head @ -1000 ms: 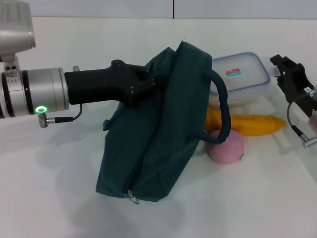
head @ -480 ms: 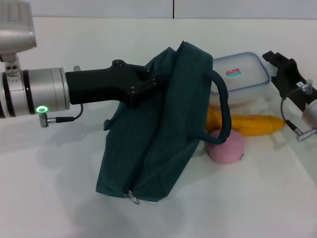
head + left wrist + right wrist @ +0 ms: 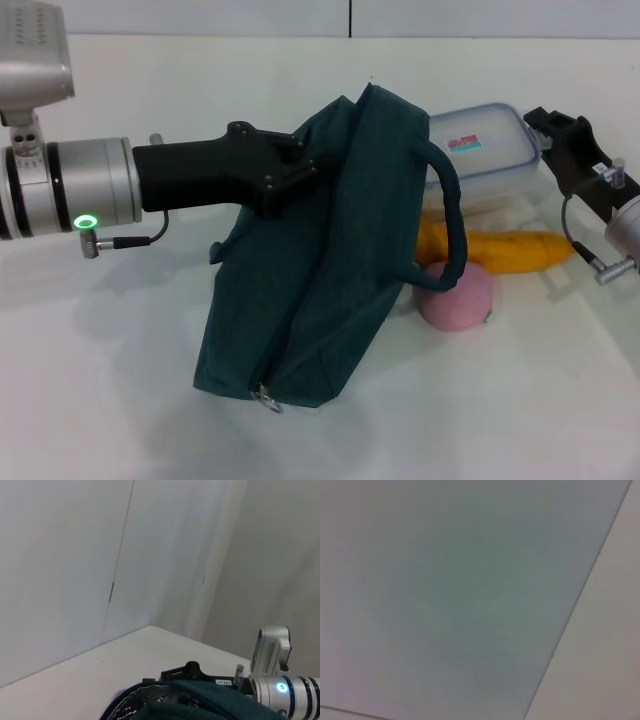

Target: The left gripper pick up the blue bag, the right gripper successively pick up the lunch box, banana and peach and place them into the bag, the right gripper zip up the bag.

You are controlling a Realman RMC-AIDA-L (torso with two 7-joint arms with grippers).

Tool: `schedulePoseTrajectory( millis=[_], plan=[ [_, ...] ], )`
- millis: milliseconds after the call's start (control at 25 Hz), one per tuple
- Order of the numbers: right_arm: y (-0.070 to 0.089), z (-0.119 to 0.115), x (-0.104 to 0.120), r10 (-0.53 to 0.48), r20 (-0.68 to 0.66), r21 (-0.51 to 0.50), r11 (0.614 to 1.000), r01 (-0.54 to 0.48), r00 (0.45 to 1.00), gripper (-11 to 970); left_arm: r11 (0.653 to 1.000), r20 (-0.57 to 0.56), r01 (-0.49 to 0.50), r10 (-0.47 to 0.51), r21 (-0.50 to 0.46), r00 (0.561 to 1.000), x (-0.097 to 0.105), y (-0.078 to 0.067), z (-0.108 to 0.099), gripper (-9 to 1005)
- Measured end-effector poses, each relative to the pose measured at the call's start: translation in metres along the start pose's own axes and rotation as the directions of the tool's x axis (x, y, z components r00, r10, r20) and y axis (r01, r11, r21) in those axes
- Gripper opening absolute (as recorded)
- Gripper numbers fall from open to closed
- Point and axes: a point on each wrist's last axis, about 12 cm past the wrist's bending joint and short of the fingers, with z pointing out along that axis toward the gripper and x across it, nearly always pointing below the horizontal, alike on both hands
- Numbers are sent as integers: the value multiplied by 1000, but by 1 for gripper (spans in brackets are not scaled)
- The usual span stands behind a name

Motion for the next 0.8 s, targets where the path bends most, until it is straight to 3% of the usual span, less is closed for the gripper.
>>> schedulePoseTrajectory(
  millis=[160, 280, 480, 800],
  plan=[
    [2, -3, -1, -27, 9, -31, 999, 27, 1000, 250, 1000, 0, -10, 10, -3, 1000, 1, 0, -1, 112],
    [2, -4, -2, -43, 16, -42, 998, 44, 999, 159, 1000, 0, -9, 9, -5, 1000, 2, 0, -1, 112],
    [2, -5, -1, -70, 21, -40, 997, 71, 997, 95, 1000, 4, -7, 7, -7, 1000, 2, 0, -2, 112],
    [1, -10, -8, -122, 36, -64, 990, 124, 992, 110, 999, 64, 39, -38, -22, 997, 6, -1, -4, 112]
  ],
)
